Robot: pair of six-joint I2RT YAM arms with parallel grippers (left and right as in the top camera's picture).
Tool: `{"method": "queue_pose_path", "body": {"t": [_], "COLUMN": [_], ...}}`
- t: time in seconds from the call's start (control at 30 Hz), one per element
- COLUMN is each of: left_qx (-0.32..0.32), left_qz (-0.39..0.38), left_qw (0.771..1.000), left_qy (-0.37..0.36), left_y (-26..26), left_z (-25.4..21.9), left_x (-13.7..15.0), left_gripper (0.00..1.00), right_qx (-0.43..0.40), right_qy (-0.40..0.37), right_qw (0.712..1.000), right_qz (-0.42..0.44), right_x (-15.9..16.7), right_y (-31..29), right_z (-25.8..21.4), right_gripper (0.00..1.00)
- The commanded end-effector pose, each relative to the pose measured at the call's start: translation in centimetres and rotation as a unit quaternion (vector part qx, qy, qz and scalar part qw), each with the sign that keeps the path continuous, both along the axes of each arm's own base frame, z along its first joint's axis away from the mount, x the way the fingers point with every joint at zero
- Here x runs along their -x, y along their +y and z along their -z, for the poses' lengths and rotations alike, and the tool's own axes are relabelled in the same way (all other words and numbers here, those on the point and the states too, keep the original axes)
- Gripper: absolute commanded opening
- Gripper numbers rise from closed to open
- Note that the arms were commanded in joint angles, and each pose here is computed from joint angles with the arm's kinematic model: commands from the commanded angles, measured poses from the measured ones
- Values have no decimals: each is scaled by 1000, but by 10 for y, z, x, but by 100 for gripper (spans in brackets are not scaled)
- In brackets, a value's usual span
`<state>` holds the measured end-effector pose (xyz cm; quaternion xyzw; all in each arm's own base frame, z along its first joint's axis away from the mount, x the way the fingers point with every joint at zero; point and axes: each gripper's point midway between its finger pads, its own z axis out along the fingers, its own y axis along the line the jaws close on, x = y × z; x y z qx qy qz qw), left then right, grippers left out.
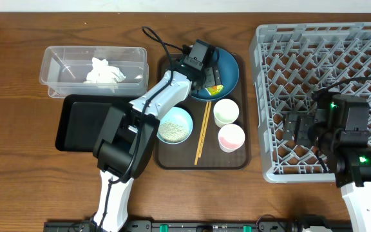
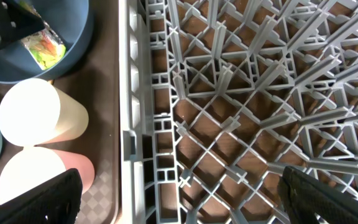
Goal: Sort waste into correct bins and load items into the dishwasher rack
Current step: 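Return the left gripper to the plate and grasp the yellow Pandan wrapper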
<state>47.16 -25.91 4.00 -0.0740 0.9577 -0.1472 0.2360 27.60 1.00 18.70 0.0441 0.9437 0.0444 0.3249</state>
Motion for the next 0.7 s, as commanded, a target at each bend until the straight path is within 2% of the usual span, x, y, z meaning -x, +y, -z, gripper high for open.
{"method": "queue_pose_path", "body": {"t": [0.0, 0.17, 0.67], "left_qx": [2, 23, 31], "left_qz": [-10, -10, -20], "left_qw": [1000, 1000, 999], "left_qy": [3, 15, 20], "left_y": [1, -6, -12], "left_z": [7, 15, 27], "left_x": [-2, -1, -1], "left_gripper": [89, 89, 89], "right_qx": [-6, -7, -7], "right_qy": [-10, -10, -10], "right_qw": [1000, 1000, 1000], "right_qz": [-3, -3, -3], "right_x": [-2, -2, -2], "right_y": [4, 4, 4], "right_z": [-8, -8, -8], "right_gripper": [99, 99, 99]}}
